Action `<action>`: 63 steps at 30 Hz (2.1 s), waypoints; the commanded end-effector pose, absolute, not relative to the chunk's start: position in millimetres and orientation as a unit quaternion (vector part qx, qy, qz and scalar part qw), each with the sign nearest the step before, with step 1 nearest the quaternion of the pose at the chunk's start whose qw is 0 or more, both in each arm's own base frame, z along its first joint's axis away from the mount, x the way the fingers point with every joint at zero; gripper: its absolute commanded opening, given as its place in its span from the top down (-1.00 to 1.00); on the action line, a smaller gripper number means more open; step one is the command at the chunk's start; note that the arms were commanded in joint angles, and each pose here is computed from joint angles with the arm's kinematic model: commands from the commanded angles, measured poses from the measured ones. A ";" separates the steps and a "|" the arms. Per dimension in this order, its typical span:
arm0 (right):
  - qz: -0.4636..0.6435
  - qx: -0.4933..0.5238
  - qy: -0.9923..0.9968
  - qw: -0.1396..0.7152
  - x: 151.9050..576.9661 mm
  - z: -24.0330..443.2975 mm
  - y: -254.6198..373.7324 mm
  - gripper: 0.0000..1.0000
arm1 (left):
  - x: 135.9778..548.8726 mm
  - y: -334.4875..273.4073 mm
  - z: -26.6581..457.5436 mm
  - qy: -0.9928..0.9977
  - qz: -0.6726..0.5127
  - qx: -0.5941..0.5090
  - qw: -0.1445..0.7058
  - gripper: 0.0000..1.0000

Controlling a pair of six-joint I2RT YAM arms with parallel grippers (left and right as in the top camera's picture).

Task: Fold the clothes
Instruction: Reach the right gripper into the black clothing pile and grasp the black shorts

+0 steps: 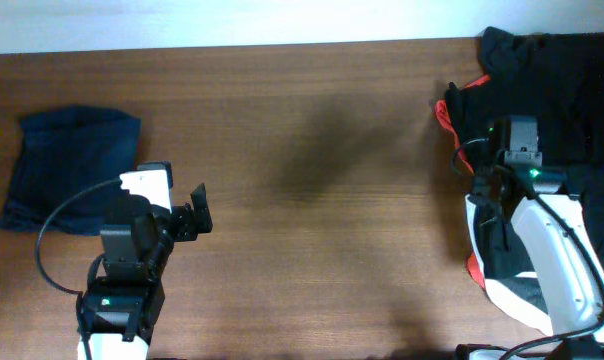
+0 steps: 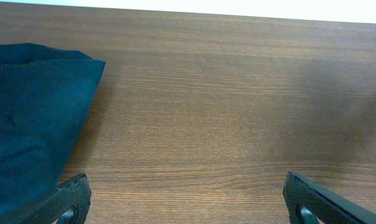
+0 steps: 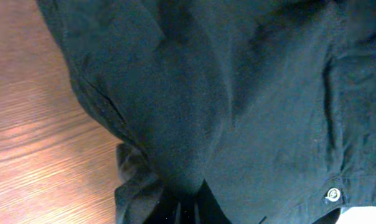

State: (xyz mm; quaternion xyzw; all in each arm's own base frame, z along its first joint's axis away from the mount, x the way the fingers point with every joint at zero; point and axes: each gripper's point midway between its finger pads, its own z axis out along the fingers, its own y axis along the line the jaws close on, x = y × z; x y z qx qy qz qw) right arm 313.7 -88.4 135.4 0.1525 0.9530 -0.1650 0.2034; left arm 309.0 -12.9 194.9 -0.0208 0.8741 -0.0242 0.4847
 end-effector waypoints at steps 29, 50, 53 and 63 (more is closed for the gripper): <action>-0.035 -0.008 0.933 0.358 435.1 155.4 -35.1 -0.31 | 306.8 -14.2 197.8 0.878 -0.024 -0.012 0.478 -0.98; -0.103 0.077 0.927 0.352 503.7 17.8 -71.2 0.14 | 306.2 -14.1 197.1 0.879 -0.024 -0.012 0.476 -0.98; -0.103 0.077 0.929 0.347 501.8 16.1 -70.8 0.58 | 306.2 -14.1 197.1 0.879 -0.024 -0.012 0.476 -0.98; -0.106 0.097 0.873 0.465 505.8 186.6 -84.4 0.92 | 306.3 -14.2 197.2 0.879 -0.024 -0.012 0.477 -0.98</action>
